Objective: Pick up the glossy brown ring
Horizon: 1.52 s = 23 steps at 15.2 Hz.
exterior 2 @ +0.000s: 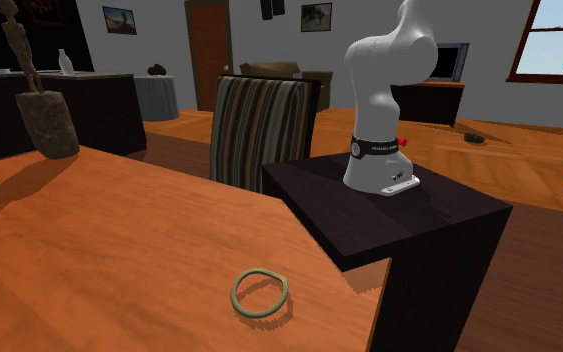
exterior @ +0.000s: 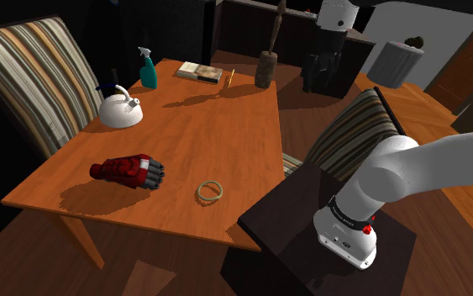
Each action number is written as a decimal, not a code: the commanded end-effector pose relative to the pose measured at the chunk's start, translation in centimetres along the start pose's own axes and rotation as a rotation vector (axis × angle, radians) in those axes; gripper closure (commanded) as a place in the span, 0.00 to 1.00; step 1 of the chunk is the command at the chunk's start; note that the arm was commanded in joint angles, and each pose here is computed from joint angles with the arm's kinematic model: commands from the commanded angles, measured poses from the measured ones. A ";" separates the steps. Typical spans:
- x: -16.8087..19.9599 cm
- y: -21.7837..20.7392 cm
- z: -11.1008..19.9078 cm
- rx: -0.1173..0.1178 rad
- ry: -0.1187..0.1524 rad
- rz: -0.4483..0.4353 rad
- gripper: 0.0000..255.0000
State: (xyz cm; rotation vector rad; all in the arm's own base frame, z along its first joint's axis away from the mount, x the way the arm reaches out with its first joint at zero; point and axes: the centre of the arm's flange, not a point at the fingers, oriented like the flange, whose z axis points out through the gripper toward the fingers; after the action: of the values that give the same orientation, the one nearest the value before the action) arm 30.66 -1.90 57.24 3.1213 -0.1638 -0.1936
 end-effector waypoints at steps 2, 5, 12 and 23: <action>0.4 -0.7 1.1 -0.002 0.001 -0.001 0.00; 1.6 -2.8 4.2 -0.006 0.005 -0.004 0.00; 4.3 -7.7 11.6 -0.017 0.013 -0.011 0.00; 8.6 -15.2 23.4 -0.034 0.025 -0.021 0.00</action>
State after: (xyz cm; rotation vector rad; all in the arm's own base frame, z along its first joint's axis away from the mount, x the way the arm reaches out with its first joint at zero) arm 37.70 11.36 33.75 3.0914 -0.1262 -0.1597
